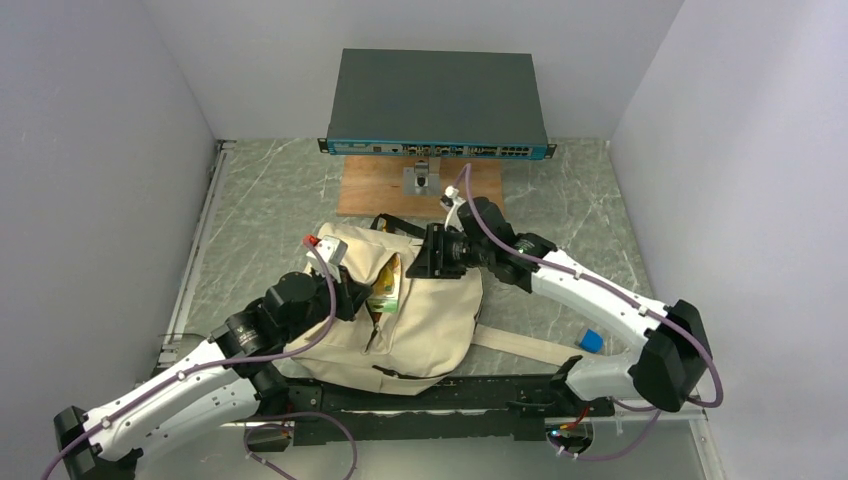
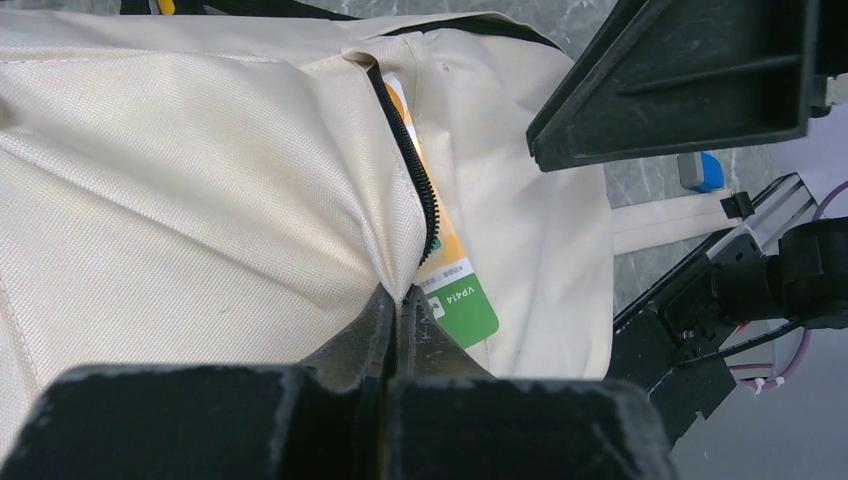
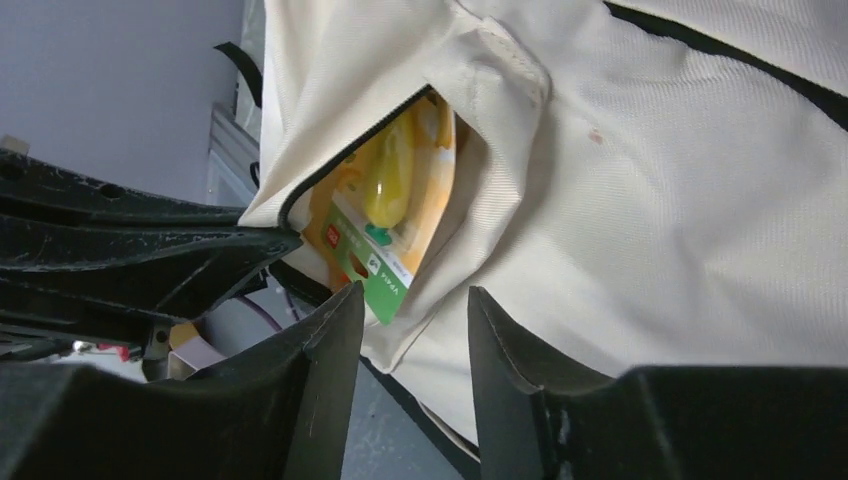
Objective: Pack the student bag
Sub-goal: Place the stationery in the student bag.
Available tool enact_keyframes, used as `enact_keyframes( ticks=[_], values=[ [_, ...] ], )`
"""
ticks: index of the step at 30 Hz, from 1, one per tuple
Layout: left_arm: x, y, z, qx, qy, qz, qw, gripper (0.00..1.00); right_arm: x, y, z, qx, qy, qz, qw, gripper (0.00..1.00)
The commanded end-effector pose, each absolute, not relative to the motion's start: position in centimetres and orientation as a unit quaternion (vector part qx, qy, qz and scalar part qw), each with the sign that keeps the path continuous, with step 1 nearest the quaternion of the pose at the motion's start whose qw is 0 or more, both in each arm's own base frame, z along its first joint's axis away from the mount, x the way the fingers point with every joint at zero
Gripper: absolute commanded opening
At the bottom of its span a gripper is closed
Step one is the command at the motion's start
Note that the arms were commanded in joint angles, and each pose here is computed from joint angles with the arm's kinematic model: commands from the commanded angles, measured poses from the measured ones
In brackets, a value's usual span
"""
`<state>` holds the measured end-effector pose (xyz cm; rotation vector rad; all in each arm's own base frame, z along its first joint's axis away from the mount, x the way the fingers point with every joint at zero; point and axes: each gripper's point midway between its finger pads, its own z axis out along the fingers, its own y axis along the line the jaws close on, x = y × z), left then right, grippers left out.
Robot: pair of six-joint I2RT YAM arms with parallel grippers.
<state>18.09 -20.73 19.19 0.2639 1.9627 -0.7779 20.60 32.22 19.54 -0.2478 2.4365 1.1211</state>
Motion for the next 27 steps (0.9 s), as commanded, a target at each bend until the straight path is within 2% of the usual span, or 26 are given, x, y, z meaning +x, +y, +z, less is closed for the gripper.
enact_keyframes(
  ticks=[1,3,5,12,15,17,21,22,24,27],
  values=[
    [17.6,-23.2,25.0,0.109,0.745,-0.409,0.516,0.00,21.1,33.4,20.4,-0.081,0.859,0.453,0.225,0.36],
    [17.5,-23.4,25.1,0.111,0.744,-0.413,0.514,0.00,21.6,34.2,19.5,-0.075,0.862,0.455,0.212,0.27],
    [17.4,-23.6,25.2,0.114,0.743,-0.417,0.511,0.00,21.8,35.6,18.7,-0.081,0.863,0.456,0.202,0.24],
    [17.3,-22.9,25.5,0.110,0.737,-0.414,0.523,0.00,20.8,41.4,20.4,-0.134,0.840,0.497,0.172,0.22],
    [17.3,-22.6,25.6,0.110,0.736,-0.410,0.527,0.00,20.2,40.2,21.8,-0.142,0.826,0.514,0.183,0.27],
    [17.3,-22.9,25.4,0.114,0.739,-0.411,0.522,0.00,21.1,36.8,21.0,-0.113,0.848,0.480,0.192,0.29],
    [17.3,-23.4,24.9,0.117,0.740,-0.416,0.515,0.00,22.5,25.9,19.2,-0.038,0.908,0.315,0.275,0.45],
    [17.3,-23.5,24.8,0.119,0.741,-0.415,0.515,0.00,22.7,23.0,18.8,-0.015,0.919,0.264,0.294,0.52],
    [17.4,-23.5,24.6,0.121,0.743,-0.413,0.513,0.00,23.0,16.2,16.8,0.072,0.937,0.145,0.308,0.75],
    [17.3,-23.7,24.5,0.132,0.743,-0.411,0.512,0.00,22.6,6.2,12.6,0.238,0.927,0.013,0.289,0.96]
  ],
)
